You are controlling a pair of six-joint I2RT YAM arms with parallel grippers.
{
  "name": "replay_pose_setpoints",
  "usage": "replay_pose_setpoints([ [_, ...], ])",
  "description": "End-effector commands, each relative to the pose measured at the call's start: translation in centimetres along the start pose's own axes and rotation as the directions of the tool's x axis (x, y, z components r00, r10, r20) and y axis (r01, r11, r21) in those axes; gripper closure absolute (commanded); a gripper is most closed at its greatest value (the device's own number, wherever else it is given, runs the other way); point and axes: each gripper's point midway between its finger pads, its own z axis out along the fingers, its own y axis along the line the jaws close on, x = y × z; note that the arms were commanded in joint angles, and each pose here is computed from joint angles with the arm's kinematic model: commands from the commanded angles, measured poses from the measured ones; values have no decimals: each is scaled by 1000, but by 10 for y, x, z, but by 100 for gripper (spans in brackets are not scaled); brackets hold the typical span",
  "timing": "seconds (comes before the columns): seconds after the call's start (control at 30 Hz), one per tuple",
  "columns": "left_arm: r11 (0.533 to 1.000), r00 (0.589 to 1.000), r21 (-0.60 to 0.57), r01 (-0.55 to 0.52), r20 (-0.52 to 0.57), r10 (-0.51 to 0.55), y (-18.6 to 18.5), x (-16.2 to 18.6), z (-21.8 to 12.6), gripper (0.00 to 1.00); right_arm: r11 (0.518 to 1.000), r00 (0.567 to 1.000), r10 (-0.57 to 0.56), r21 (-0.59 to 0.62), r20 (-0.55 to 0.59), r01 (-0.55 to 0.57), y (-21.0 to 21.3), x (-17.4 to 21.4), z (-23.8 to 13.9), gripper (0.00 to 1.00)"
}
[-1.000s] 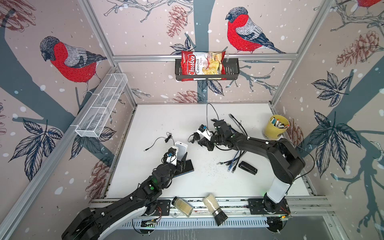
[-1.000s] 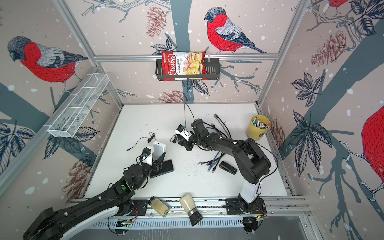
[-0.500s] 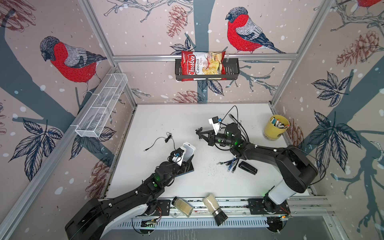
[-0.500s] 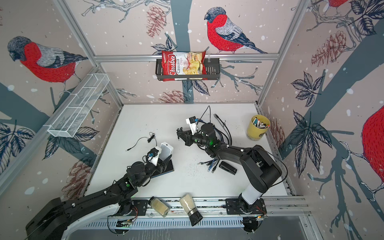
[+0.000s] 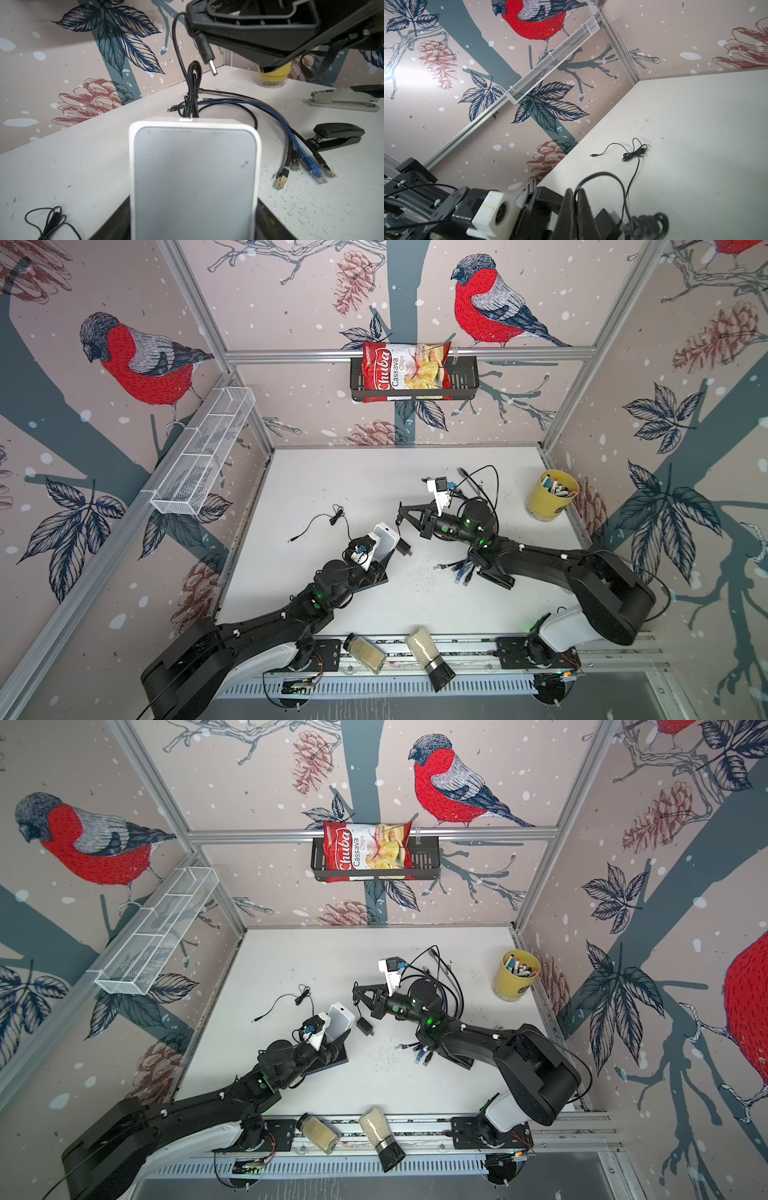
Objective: Insert the plug into the switch port
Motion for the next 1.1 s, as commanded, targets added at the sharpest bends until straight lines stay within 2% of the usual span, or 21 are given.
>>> replay_pose_setpoints([
  [0.0,1000,994,12,-13,107,12,-2,-28,0,71,997,995,-67,-38,81,70,16,-14,-1,100],
  [0.47,997,990,80,-3,140,-8,-12,-40,-1,73,987,985,-138,-64,106,146,33,-8,-1,100],
  [1.07,995,986,103,10,164,-27,-15,-45,-5,77,980,983,-142,-123,115,156,43,-7,7,100],
])
